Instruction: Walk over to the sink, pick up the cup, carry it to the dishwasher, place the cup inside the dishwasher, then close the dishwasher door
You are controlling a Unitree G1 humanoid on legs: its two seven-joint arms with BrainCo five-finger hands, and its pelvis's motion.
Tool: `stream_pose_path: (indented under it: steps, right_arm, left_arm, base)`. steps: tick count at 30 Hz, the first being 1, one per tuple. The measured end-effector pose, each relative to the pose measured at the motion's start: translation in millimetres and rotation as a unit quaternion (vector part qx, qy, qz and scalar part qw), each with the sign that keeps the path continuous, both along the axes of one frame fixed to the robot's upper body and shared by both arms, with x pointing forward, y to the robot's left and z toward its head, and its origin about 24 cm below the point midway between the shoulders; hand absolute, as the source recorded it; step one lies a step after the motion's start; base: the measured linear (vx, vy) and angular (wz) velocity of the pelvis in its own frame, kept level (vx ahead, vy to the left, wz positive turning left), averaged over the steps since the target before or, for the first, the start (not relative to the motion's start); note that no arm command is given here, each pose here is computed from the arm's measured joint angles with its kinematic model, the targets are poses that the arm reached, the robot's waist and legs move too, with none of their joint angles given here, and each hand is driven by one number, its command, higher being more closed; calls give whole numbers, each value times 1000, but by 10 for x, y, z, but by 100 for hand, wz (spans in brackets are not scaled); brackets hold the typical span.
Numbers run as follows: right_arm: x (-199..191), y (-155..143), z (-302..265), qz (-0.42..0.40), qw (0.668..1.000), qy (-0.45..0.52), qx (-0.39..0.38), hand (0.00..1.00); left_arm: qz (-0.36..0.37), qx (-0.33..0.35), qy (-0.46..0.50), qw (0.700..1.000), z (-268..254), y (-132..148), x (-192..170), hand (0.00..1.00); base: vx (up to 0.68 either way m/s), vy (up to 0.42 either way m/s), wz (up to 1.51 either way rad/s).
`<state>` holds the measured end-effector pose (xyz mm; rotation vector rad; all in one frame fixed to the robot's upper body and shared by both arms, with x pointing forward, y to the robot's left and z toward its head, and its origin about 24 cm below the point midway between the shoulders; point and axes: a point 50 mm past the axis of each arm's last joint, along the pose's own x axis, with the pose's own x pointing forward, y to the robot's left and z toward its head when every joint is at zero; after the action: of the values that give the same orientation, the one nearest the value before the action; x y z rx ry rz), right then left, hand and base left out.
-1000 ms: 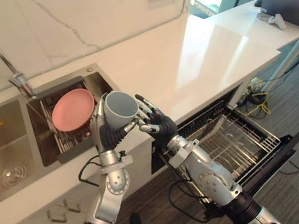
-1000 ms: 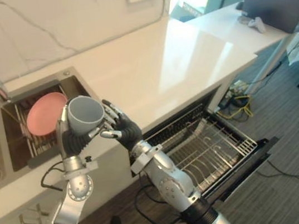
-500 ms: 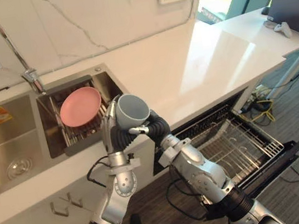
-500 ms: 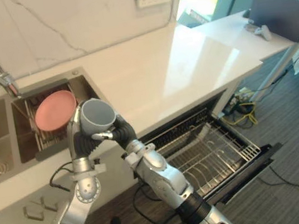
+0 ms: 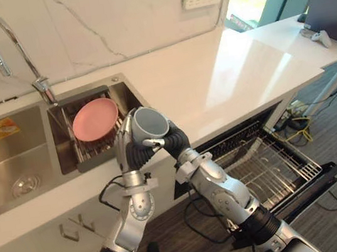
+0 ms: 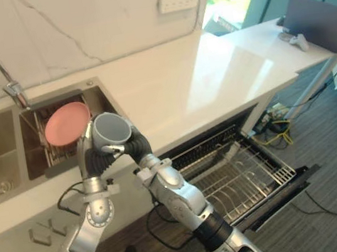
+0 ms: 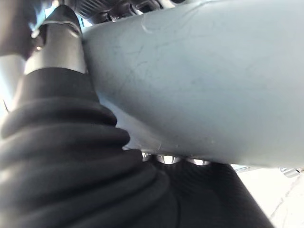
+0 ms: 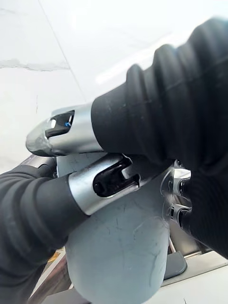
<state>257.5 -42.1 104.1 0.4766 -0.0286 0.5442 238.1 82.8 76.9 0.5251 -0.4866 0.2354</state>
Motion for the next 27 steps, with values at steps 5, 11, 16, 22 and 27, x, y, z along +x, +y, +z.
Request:
stream_pose_path:
  steps: [5,11,16,22,27]
  right_arm:
    - [1,1,-12,4,1000,9,3,100]
    - [1,4,-22,10,1000,21,17,100]
    - [2,6,-27,10,999,22,34,100]
    - [-4,16,-11,2,998,7,57,100]
    - [54,-4,147,-13,995,-27,91,100]
  left_arm:
    - [2,2,2,1000,-13,8,3,100]
    - [1,7,2,1000,-19,18,1,100]
    - [3,9,-3,1000,-22,21,-8,100]
    - [0,6,-11,1000,-1,13,-7,0]
    - [-15,6,-36,999,35,-21,-44,0]
  base:
    - [-5,-6,2]
    - [-4,-13,7]
    - [0,0,0]
    - [0,0,0]
    - [0,0,0]
